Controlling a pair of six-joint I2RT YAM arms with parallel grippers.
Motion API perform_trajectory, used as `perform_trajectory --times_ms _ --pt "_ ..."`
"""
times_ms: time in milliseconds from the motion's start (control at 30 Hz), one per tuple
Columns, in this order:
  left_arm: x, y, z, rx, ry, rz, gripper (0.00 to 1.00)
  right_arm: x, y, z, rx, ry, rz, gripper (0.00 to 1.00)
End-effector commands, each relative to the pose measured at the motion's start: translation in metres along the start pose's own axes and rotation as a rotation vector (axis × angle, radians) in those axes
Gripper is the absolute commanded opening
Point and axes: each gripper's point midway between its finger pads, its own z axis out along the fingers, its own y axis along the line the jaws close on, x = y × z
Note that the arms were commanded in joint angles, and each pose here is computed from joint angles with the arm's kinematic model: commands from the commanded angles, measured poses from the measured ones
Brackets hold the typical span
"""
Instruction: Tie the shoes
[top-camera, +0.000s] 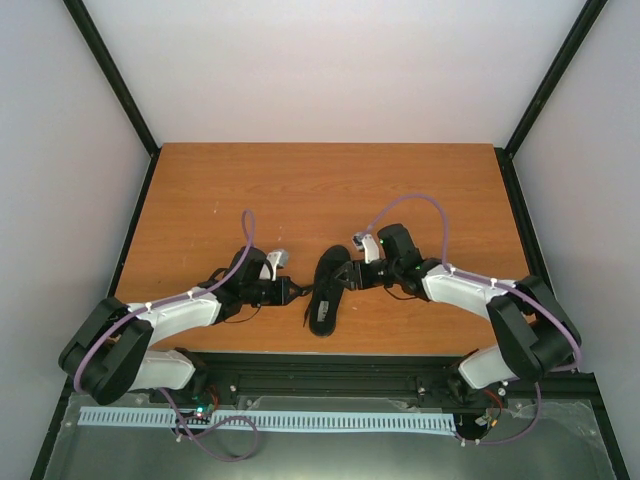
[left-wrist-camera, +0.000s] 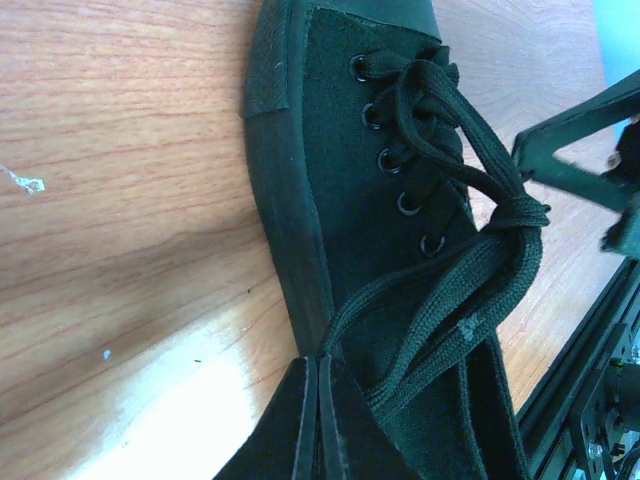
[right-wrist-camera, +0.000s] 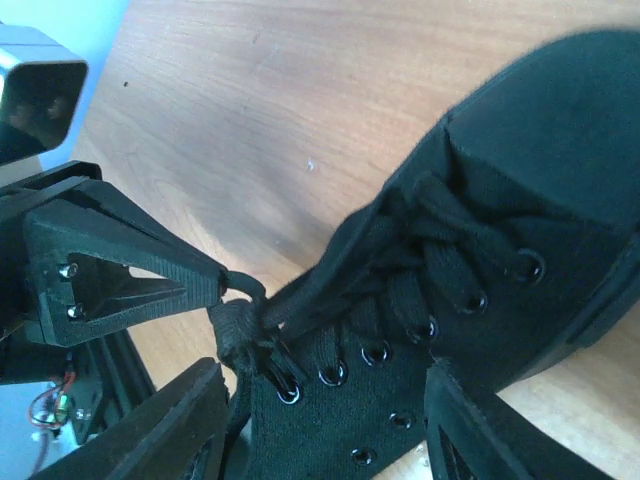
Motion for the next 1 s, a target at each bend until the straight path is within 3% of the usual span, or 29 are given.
perform_trajectory --times_ms 0,667,833,900,967 --pt "-0.014 -0.011 -0.001 0.037 -0.035 0.03 0.01 0.003 0.01 0.008 -0.103 0.005 0.046 0.53" --pt "-0.015 -0.013 -0.001 0.045 -0.034 0.029 0.01 0.005 0.008 0.021 -0.141 0.038 0.059 0.21" --pt "-0.016 -0.011 -0.001 0.038 -0.04 0.023 0.01 0.005 0.009 0.019 -0.138 0.032 0.047 0.03" --pt "-0.018 -0.01 -0.002 0.028 -0.054 0.015 0.09 0.007 0.007 0.017 -0.127 0.028 0.044 0.03" --pt "-0.021 -0.01 -0.005 0.025 -0.079 0.01 0.25 0.01 0.005 0.014 -0.111 0.028 0.046 0.03"
